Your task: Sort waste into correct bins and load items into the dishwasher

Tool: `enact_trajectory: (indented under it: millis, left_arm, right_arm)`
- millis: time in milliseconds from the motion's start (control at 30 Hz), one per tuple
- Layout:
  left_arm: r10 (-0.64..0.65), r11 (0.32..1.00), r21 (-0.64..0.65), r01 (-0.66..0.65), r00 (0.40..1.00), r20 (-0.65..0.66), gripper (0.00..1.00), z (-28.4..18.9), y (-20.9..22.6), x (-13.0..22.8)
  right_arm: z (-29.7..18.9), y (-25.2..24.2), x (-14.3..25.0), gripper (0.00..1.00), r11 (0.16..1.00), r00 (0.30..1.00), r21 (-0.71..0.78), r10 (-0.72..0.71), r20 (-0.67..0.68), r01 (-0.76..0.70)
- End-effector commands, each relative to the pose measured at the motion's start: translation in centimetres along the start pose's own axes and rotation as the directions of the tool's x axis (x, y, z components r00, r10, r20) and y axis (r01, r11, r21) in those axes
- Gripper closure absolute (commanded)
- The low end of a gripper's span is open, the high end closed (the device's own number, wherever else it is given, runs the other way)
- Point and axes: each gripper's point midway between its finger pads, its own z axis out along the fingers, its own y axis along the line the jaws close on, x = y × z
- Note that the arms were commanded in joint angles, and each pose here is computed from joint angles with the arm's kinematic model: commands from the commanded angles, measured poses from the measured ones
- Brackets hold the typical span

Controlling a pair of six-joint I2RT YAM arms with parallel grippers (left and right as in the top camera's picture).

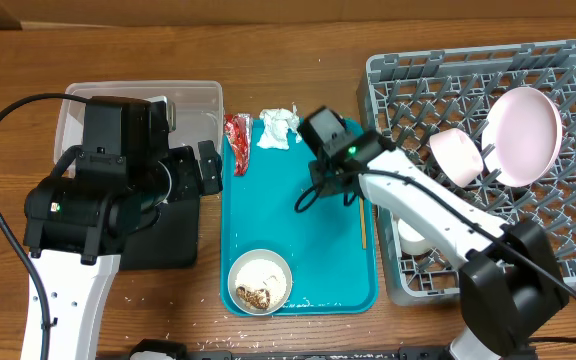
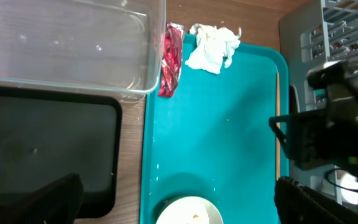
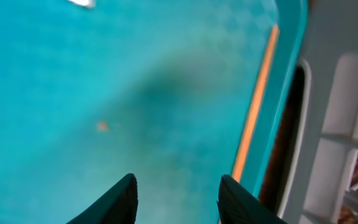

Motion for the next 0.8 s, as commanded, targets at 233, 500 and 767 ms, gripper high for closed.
enact_trajectory:
  millis: [233, 500, 767]
  left_arm:
    - [-0.007, 1.0, -0.007, 0.007, 1.0, 0.014, 0.0, -0.2, 0.1, -0.4]
    - [-0.007, 1.0, -0.007, 0.007, 1.0, 0.014, 0.0, -0.2, 0.1, -0.4]
    - [-0.007, 1.0, -0.007, 0.007, 1.0, 0.014, 0.0, -0.2, 0.1, -0.4]
  right_arm:
    - [3.6, -2.9, 2.8, 0.56, 0.996, 0.997, 0.064, 0.069, -0.03, -0.067]
    - [6.1, -2.9, 4.4, 0.56, 0.995, 0.995, 0.08, 0.062, -0.079, -0.056]
    - [8.2, -2.8, 6.2, 0.7, 0.996, 0.987, 0.09, 0.03, -0.159, -0.016]
